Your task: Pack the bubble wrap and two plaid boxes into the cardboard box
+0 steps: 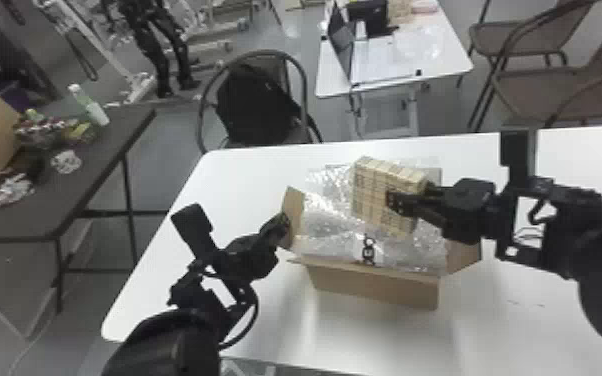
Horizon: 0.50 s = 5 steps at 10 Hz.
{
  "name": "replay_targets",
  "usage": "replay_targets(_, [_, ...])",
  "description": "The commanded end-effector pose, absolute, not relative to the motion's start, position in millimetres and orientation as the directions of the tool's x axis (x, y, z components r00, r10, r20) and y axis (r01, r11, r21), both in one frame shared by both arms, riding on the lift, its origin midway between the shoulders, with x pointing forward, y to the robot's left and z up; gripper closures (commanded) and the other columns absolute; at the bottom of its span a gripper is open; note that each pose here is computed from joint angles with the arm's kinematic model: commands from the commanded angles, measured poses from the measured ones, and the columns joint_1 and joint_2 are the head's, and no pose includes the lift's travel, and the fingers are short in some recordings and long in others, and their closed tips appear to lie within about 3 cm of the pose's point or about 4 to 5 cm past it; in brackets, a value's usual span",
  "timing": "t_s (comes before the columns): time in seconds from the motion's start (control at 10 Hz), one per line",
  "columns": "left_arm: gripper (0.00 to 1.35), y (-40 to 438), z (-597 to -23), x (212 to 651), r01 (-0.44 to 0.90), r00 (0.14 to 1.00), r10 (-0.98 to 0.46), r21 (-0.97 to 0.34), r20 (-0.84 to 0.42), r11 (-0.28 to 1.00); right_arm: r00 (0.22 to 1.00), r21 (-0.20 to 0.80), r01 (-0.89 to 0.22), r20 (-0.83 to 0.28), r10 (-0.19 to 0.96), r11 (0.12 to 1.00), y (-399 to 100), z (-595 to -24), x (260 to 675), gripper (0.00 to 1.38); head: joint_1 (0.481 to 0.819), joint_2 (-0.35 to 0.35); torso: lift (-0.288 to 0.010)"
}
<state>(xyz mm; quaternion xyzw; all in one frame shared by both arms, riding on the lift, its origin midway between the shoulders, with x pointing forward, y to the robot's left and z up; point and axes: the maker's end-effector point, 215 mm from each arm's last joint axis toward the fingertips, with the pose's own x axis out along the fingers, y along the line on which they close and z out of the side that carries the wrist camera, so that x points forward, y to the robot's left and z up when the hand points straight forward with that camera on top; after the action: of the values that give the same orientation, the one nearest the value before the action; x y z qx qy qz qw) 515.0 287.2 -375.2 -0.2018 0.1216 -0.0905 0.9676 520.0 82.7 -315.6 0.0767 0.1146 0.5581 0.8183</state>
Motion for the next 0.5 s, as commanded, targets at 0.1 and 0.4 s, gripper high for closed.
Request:
replay_targets(0.1, [1.22,280.0,-374.8,519.2,0.136,0.952,-0.235,-0.414,-0.197,0.900,0.271,0.276,-0.915,-0.126,0.954,0.296,109.4,-330.2,509.3,0.92,0.695,0.350,-0.107])
replay_targets(0.4, [1.22,278.5,-375.8,519.7,0.138,0.951,-0.237,-0.415,-0.199,0.900,0.227,0.308,-0.918,-0.111,0.968,0.250,115.0,-339.2,507.4,0.67,0.695,0.350,-0.107])
